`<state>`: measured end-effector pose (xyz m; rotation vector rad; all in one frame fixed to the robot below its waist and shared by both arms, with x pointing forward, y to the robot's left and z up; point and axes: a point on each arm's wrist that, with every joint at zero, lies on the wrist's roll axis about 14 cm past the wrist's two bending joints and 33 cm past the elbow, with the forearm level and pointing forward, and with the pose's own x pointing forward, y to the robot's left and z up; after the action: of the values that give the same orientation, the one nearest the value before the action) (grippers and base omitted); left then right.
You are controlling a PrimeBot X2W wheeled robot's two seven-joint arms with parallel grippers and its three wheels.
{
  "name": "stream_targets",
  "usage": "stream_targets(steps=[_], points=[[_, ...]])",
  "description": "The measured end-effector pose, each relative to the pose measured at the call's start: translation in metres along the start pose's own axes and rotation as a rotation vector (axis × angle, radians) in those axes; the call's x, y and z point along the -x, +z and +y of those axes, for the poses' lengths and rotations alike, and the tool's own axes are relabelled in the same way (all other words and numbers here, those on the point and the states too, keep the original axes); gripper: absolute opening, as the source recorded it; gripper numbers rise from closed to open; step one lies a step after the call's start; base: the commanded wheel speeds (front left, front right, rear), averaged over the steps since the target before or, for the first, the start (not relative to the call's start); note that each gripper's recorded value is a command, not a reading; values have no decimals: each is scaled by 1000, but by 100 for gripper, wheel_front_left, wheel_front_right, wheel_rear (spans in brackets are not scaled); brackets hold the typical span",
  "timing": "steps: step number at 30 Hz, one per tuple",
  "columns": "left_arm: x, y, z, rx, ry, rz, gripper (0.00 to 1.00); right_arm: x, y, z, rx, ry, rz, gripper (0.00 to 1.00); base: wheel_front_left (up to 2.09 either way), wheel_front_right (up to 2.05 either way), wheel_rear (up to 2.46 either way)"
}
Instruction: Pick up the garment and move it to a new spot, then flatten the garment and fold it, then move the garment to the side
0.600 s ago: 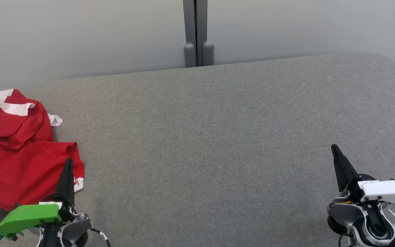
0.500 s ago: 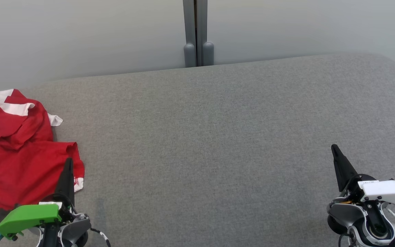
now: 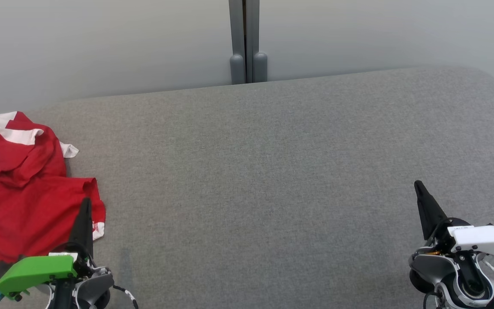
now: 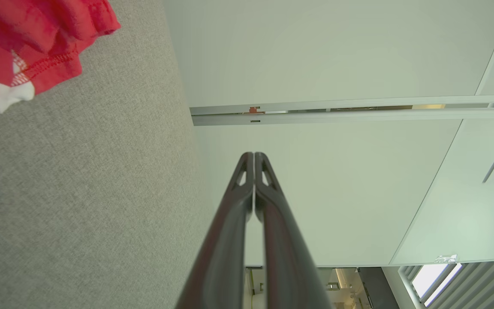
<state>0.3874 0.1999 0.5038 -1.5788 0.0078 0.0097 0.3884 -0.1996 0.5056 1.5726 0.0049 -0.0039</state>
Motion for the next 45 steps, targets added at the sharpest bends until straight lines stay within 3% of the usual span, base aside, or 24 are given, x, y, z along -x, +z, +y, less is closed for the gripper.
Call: stream_targets(steps=[1,2,9,17,34,45], points=[[0,0,0,0,0,0,0,0,0,0,0,0,0,0,0,0,0],[0,0,1,0,2,0,100,0,0,-1,0,-2,0,100,0,0,0],[8,-4,19,4,56,-5,100,9,-3,-20,11,-59,-4,100,0,0,0],[9,-8,16,-84,57,-6,100,9,-6,-18,179,-59,3,100,0,0,0],[19,-16,34,-483,150,33,100,7,-16,1,624,11,35,100,0,0,0],[26,-12,47,-723,219,50,100,8,-23,5,840,43,55,100,0,0,0]])
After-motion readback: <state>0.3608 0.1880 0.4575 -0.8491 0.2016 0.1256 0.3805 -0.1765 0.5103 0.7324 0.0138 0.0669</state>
